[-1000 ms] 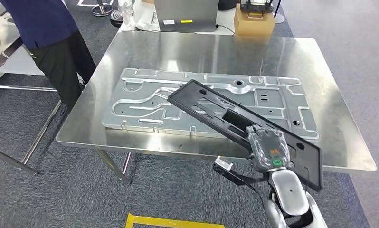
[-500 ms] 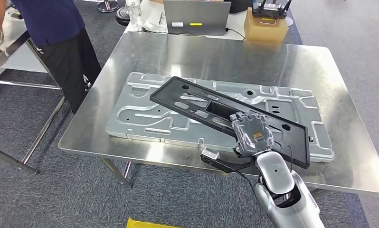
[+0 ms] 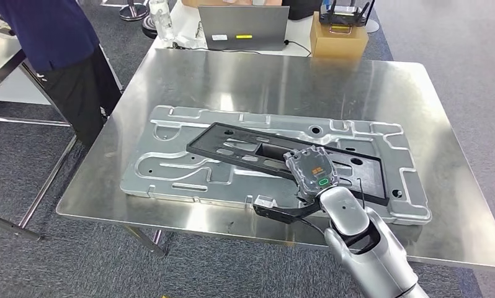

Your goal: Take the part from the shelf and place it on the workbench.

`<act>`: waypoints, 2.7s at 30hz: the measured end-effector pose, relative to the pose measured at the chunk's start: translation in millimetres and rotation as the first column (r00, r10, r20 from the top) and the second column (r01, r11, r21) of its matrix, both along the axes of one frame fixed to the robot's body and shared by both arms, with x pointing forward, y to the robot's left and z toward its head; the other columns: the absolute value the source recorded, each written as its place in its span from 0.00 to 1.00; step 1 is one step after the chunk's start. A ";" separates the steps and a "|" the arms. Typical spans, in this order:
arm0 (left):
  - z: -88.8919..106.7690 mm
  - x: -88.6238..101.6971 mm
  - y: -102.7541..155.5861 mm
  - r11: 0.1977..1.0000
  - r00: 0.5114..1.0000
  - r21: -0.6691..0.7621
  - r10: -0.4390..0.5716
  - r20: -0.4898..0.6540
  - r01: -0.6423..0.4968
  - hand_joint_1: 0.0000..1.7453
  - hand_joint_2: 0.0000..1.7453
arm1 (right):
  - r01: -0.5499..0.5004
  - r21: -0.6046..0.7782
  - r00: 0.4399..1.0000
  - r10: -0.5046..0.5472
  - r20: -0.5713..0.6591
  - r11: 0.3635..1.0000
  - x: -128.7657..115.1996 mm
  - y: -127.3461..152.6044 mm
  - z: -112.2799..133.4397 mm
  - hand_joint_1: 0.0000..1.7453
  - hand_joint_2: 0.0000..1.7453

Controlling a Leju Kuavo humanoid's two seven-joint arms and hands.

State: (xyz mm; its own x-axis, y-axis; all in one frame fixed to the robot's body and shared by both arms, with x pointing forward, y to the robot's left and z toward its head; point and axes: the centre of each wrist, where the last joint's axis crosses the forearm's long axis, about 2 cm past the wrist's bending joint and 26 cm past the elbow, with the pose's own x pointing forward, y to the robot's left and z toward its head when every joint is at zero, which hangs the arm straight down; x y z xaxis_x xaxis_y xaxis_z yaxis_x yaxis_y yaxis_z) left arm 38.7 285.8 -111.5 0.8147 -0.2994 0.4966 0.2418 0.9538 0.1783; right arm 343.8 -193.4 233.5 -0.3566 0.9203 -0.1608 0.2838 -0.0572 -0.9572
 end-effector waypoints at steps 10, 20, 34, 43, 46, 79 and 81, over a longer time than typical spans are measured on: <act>0.5 4.7 1.0 1.000 1.000 0.003 -0.004 0.004 0.004 0.00 1.00 | -0.048 -0.052 0.995 0.044 -0.085 0.997 8.2 5.0 -15.6 1.00 1.00; 0.6 6.0 0.1 1.000 1.000 0.002 -0.004 0.008 0.004 0.00 1.00 | -0.067 -0.075 0.990 0.058 -0.125 0.995 9.0 8.6 -27.5 1.00 1.00; 0.4 5.3 1.4 1.000 1.000 -0.007 -0.003 0.006 0.003 0.00 0.50 | -0.079 -0.086 0.987 0.065 -0.148 0.993 8.3 11.6 -33.7 0.00 0.00; 0.2 3.2 1.9 1.000 1.000 -0.016 0.004 0.008 -0.004 0.00 0.00 | -0.070 -0.086 0.980 0.053 -0.190 0.994 4.0 4.8 -50.0 0.00 0.00; 0.2 3.4 1.6 1.000 1.000 -0.019 0.006 0.007 -0.006 0.00 0.00 | -0.069 -0.085 0.980 0.052 -0.192 0.994 4.3 3.7 -50.6 0.00 0.00; 0.1 4.2 1.1 0.998 0.999 -0.055 0.037 0.000 -0.037 0.00 0.00 | -0.070 -0.109 0.972 0.043 -0.232 0.992 5.2 2.3 -61.0 0.00 0.00; 0.0 3.4 1.5 0.998 0.999 -0.054 0.037 -0.002 -0.037 0.00 0.00 | -0.070 -0.110 0.972 0.043 -0.232 0.991 5.4 2.5 -60.8 0.00 0.00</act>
